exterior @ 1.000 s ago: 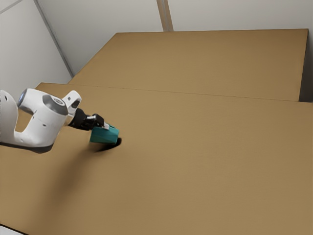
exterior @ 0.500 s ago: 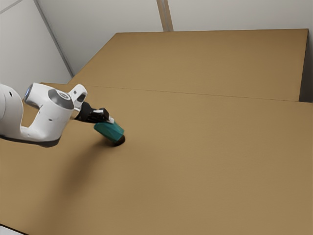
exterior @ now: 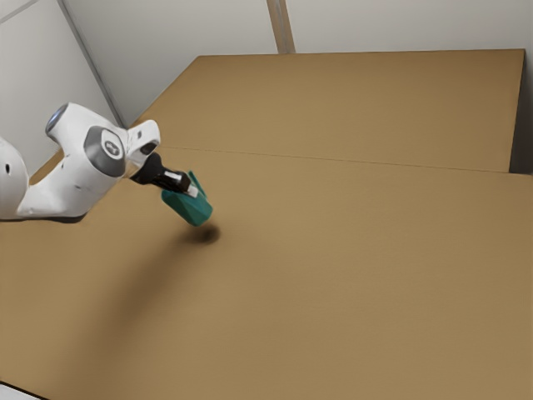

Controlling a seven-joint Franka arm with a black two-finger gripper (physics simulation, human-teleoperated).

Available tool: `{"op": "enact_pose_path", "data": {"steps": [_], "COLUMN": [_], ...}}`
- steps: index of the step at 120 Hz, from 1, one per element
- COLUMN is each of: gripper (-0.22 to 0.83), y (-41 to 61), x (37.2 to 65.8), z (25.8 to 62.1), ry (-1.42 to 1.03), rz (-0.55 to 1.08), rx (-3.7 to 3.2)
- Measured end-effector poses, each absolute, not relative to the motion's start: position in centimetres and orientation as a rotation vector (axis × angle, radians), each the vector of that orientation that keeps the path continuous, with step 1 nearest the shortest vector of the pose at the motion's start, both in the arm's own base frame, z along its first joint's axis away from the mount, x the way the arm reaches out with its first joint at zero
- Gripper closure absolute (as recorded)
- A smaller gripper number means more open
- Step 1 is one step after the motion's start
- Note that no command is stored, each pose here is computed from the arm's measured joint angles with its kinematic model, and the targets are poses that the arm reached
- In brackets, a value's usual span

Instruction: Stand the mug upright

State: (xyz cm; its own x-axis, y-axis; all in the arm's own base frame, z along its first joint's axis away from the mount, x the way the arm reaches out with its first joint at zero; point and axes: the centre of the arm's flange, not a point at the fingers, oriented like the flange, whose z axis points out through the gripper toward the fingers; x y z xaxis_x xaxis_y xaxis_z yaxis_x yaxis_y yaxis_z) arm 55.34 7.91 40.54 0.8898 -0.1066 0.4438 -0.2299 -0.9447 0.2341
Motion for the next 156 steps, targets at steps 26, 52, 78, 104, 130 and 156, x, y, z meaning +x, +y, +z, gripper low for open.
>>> {"op": "enact_pose_path", "data": {"steps": [26,52,78,104,130,156], "gripper": [0.79,0.79,0.79,0.79,0.79,0.79], "y": [4.1,4.8,3.6,3.8,3.7,3.6], "x": [52.3,50.6,50.7,50.9,51.2,51.4], "z": [41.8,39.6,38.8,37.8,37.7,36.9], "ry": [-0.437,-0.306,-0.213,-0.080,0.021,0.093], "rz": [0.372,0.187,0.120,0.100,0.125,0.112], "rx": [2.913,2.998,3.045,3.061,3.064,3.062]}}
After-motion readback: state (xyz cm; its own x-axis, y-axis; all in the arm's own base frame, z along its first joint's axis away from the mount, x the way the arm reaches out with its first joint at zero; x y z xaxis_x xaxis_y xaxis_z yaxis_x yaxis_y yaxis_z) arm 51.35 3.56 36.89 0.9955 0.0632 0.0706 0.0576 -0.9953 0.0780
